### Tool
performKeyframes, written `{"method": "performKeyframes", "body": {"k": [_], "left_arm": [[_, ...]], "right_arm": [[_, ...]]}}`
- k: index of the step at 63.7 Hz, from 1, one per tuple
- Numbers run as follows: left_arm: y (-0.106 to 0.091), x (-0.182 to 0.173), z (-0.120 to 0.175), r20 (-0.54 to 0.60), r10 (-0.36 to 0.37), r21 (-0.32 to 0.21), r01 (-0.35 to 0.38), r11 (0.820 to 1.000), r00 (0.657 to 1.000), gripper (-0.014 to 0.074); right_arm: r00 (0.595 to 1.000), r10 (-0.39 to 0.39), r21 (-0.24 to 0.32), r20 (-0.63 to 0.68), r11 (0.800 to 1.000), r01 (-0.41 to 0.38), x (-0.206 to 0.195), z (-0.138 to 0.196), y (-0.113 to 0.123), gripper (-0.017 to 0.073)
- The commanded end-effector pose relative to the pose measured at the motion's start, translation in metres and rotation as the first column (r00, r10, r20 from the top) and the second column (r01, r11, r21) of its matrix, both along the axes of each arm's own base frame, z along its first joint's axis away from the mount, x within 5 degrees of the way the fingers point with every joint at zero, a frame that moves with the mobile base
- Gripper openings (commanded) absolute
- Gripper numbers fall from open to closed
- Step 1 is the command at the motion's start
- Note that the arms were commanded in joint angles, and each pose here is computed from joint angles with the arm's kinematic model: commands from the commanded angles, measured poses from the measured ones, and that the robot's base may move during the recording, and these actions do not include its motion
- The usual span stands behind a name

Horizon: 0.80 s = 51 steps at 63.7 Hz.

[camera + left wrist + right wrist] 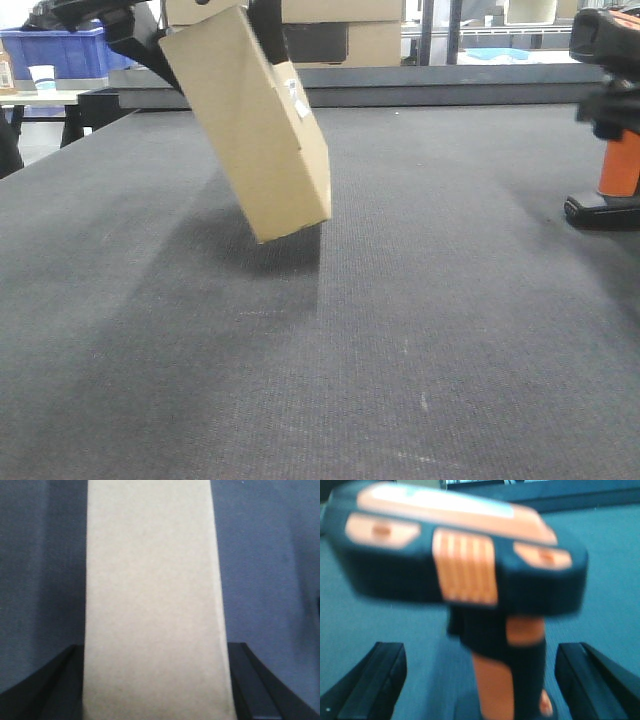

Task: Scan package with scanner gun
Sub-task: 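Lower the box onto the table with the left gripper and release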

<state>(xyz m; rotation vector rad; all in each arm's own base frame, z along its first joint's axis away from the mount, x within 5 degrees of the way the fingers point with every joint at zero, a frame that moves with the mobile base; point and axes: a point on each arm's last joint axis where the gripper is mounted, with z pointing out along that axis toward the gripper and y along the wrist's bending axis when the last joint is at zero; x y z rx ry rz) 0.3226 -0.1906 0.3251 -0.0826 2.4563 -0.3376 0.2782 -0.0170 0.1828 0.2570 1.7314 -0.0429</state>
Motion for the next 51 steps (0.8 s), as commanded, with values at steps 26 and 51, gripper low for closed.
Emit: {"method": "performKeyframes", "body": {"k": [26, 51], "left_arm": [[0.057, 0.007, 0.016, 0.029, -0.09, 0.336, 0.075, 0.939, 0.996, -0.0111], [0.118, 0.025, 0.005, -0.013, -0.021, 0.321, 0.024, 0.947, 1.0, -0.0111]], "right_arm": [[0.998, 0.029, -0.017, 0.058, 0.999, -0.028, -0.082, 0.017, 0.003, 0.0484], [0.986, 0.157, -0.095, 0.052, 0.984, -0.152, -0.097, 0.035, 0.013, 0.0484]]}}
